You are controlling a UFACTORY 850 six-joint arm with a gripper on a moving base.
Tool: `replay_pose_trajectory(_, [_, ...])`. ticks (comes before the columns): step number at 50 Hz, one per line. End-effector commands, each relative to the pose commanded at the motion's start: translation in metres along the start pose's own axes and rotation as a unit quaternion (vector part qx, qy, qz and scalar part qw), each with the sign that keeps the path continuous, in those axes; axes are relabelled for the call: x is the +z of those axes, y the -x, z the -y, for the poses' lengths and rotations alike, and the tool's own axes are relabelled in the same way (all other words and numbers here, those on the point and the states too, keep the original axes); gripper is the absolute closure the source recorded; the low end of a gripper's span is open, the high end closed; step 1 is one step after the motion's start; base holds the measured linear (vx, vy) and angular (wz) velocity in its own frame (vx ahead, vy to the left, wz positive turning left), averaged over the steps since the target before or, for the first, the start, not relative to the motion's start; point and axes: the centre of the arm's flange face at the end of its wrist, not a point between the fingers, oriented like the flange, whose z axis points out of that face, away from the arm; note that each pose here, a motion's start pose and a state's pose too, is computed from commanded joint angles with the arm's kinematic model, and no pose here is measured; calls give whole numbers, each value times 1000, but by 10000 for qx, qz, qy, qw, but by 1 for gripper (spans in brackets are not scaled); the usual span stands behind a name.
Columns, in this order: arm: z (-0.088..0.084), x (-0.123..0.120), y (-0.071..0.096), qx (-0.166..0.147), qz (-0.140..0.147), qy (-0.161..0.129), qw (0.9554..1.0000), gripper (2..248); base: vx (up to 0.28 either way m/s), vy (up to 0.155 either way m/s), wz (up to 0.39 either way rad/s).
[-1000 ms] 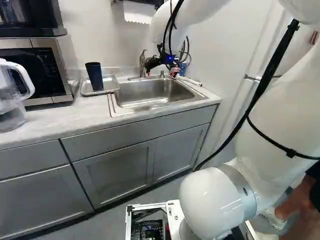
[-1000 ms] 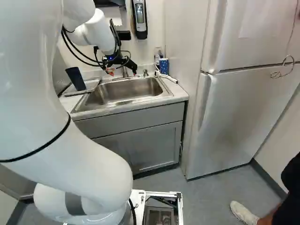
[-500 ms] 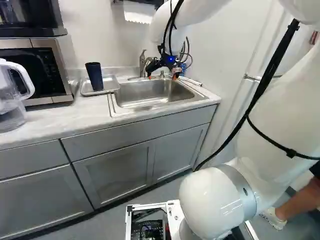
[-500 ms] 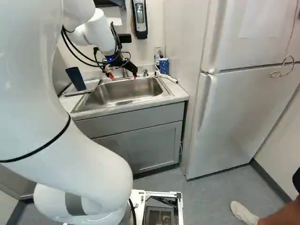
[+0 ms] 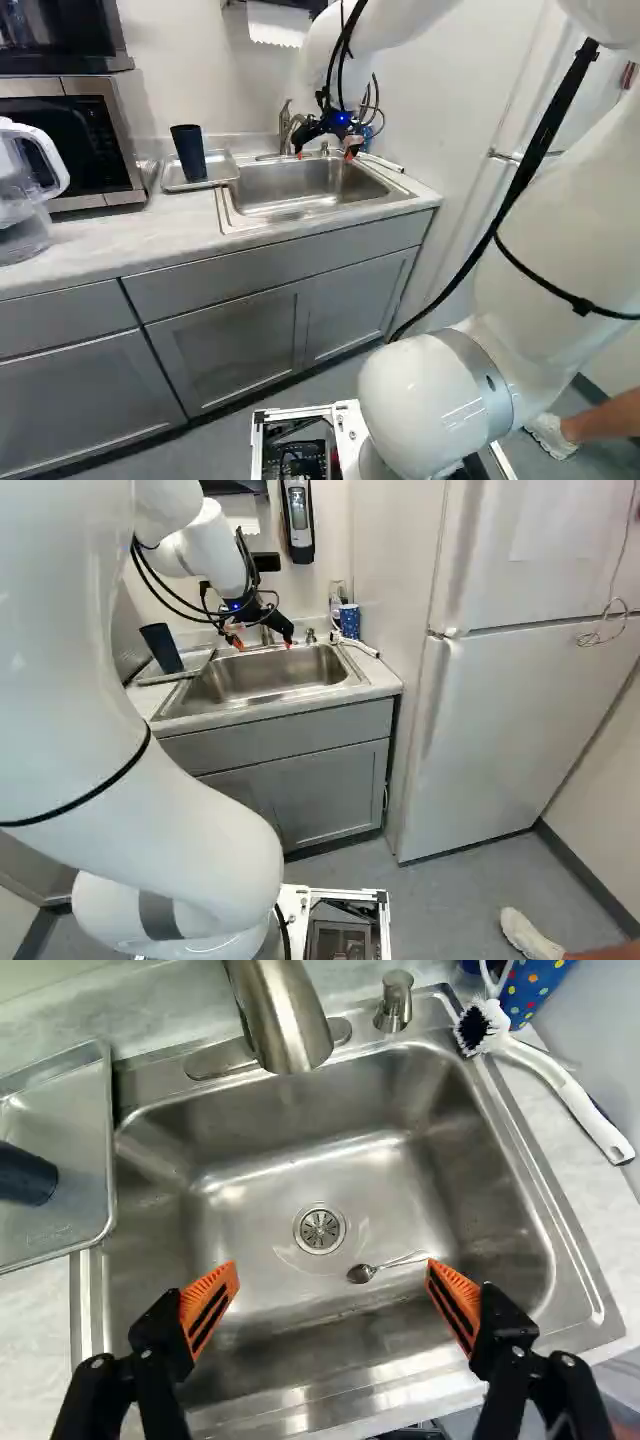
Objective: Rinse the cup and place it in the tray
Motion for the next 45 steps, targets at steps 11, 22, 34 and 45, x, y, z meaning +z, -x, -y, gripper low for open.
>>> replay_pose_trajectory(11, [0,0,0,0,0,0,10000,3,3,5,6])
replay_pose_trajectory(22, [0,0,0,0,0,0,10000,3,-7,2,4])
replay_pose_trajectory(34, [0,0,0,0,0,0,10000,3,-53,0,36])
replay_pose_trajectory(45, [0,0,0,0,0,0,10000,3,-73,21,109])
